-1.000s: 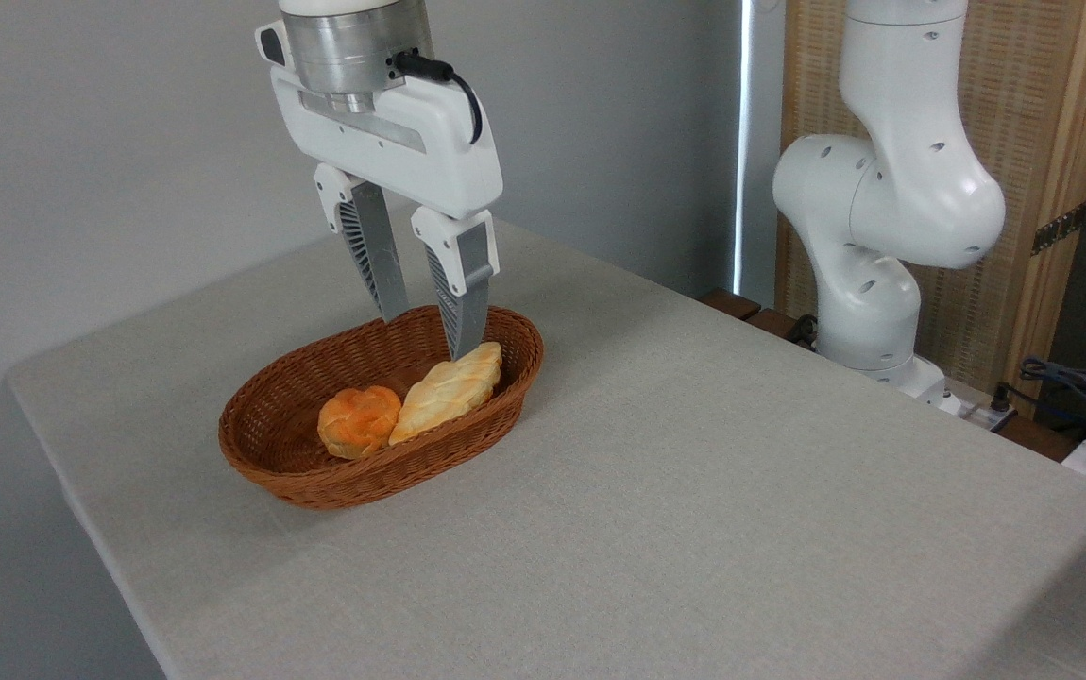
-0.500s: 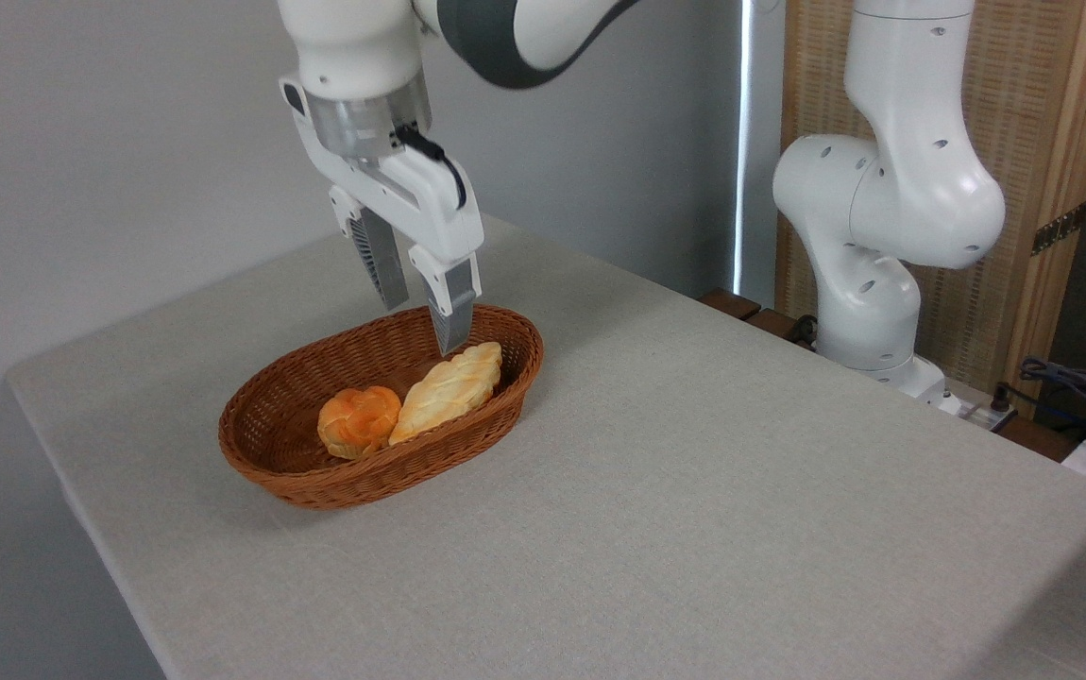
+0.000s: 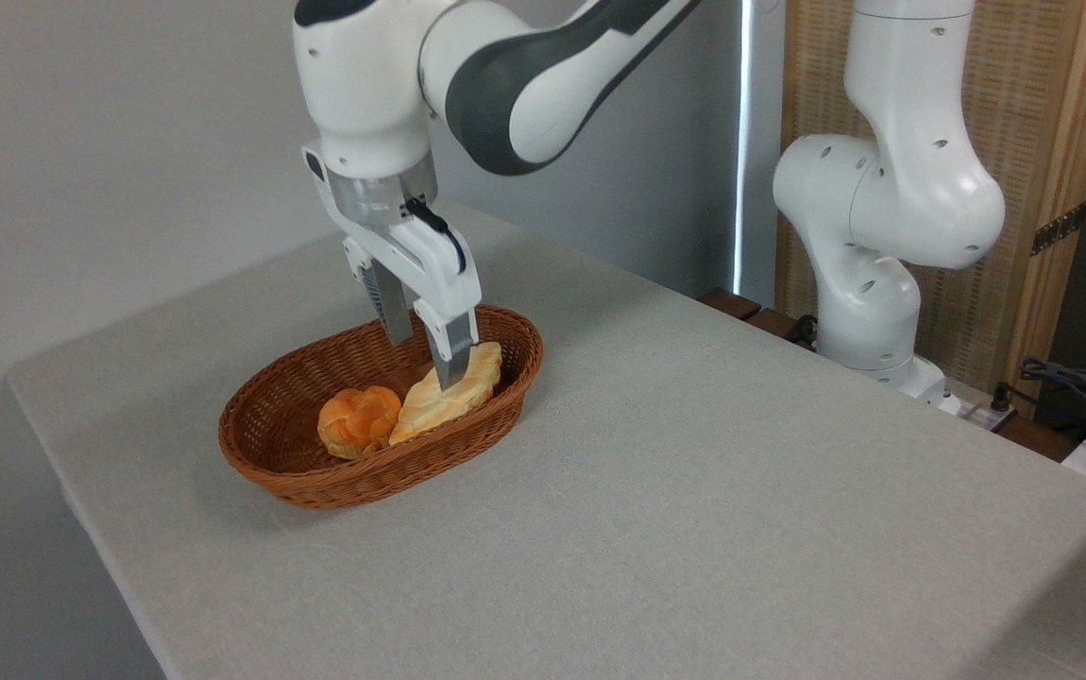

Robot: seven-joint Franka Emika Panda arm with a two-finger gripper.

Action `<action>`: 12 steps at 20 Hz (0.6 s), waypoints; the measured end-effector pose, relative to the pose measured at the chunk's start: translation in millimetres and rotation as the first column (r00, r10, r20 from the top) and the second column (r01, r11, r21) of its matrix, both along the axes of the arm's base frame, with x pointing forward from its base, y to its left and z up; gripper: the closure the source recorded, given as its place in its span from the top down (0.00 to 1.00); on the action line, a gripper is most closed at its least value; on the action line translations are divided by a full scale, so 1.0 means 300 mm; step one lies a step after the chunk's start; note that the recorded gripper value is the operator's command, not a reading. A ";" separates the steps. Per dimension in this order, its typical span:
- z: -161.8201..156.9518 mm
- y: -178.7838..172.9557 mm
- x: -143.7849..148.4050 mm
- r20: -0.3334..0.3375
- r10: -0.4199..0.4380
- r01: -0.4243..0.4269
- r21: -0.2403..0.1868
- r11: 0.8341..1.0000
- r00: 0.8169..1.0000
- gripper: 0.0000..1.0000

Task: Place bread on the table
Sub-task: 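Lower the gripper onto the long pale bread and close on it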

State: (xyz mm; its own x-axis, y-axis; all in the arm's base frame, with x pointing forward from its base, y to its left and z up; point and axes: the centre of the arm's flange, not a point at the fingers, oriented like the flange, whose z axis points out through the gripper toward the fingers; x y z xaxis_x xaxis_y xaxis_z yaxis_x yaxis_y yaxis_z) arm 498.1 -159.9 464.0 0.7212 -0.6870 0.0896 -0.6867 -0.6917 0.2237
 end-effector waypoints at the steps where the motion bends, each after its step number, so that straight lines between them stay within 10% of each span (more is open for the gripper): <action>1: -0.026 -0.005 -0.009 -0.006 -0.003 0.003 0.003 1.000 1.000 1.00; 12: -0.085 -0.041 -0.036 0.023 -0.072 0.069 0.085 0.994 0.997 1.00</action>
